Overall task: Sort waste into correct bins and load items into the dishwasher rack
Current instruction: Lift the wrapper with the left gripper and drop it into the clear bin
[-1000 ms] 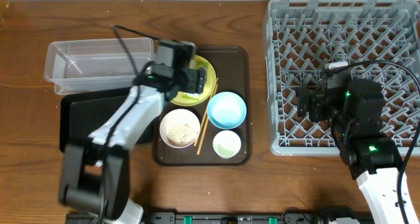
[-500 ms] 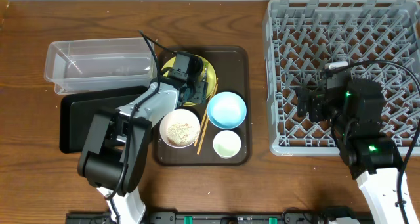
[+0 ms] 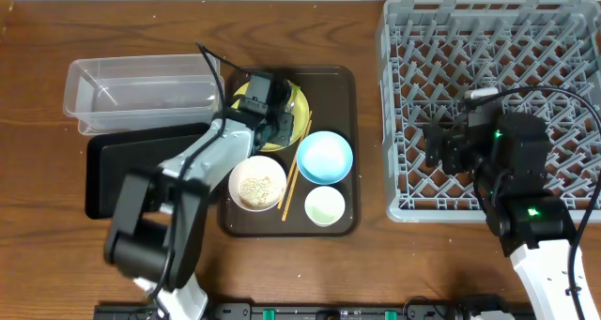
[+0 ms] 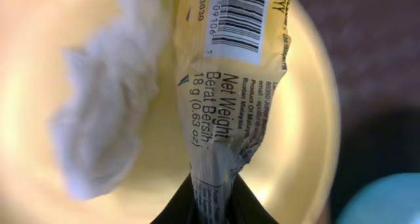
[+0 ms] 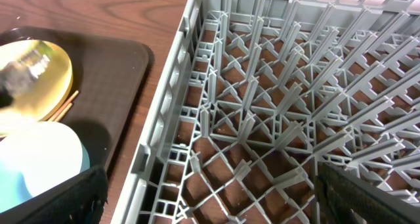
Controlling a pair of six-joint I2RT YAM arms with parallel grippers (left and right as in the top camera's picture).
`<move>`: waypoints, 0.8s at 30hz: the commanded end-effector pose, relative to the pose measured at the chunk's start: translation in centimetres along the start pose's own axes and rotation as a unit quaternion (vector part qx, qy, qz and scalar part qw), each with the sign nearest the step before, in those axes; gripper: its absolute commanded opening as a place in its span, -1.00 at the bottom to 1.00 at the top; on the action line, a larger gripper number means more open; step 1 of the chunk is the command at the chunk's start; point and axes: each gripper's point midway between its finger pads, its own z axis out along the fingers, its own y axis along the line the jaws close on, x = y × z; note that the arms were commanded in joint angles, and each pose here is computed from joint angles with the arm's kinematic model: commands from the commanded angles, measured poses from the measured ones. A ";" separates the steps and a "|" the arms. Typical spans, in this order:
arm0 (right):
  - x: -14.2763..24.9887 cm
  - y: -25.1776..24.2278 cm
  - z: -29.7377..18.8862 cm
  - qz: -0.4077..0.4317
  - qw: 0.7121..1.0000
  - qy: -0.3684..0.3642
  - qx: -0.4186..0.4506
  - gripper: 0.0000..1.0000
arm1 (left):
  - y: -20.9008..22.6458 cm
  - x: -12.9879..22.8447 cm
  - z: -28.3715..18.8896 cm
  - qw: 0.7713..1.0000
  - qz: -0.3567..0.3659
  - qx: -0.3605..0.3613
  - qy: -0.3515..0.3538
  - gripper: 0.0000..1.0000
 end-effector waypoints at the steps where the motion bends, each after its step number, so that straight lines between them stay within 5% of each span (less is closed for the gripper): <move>1: -1.0 0.3 -0.4 -0.003 1.000 -0.013 -0.004 0.99 | 0.7 -4.5 -5.8 0.996 -0.012 -0.004 -0.086 -0.70; 9: -1.1 0.2 -0.4 -0.003 1.000 -0.013 -0.002 0.98 | 10.5 -7.1 -12.1 0.967 -0.161 -0.095 -0.172 -0.71; 15: -1.0 0.2 -0.4 -0.003 1.000 -0.013 -0.002 0.98 | 17.5 -5.3 -11.8 0.899 -0.382 -0.114 -0.180 -0.73; 20: -1.0 0.2 -0.4 -0.003 1.000 -0.013 -0.002 0.98 | 20.1 -4.4 -10.3 0.857 -0.468 -0.117 -0.183 -0.70; 22: -1.0 0.2 -0.4 -0.003 1.000 -0.013 -0.002 0.99 | 20.5 -4.8 -9.8 0.856 -0.467 -0.115 -0.189 -0.50; 23: -1.0 0.2 -0.4 -0.003 1.000 -0.013 -0.002 0.99 | 20.6 -5.0 -9.7 0.857 -0.463 -0.114 -0.194 -0.18; 24: -1.0 0.2 -0.4 -0.003 1.000 -0.013 -0.002 0.99 | 20.5 -5.4 -9.8 0.861 -0.454 -0.111 -0.198 -0.07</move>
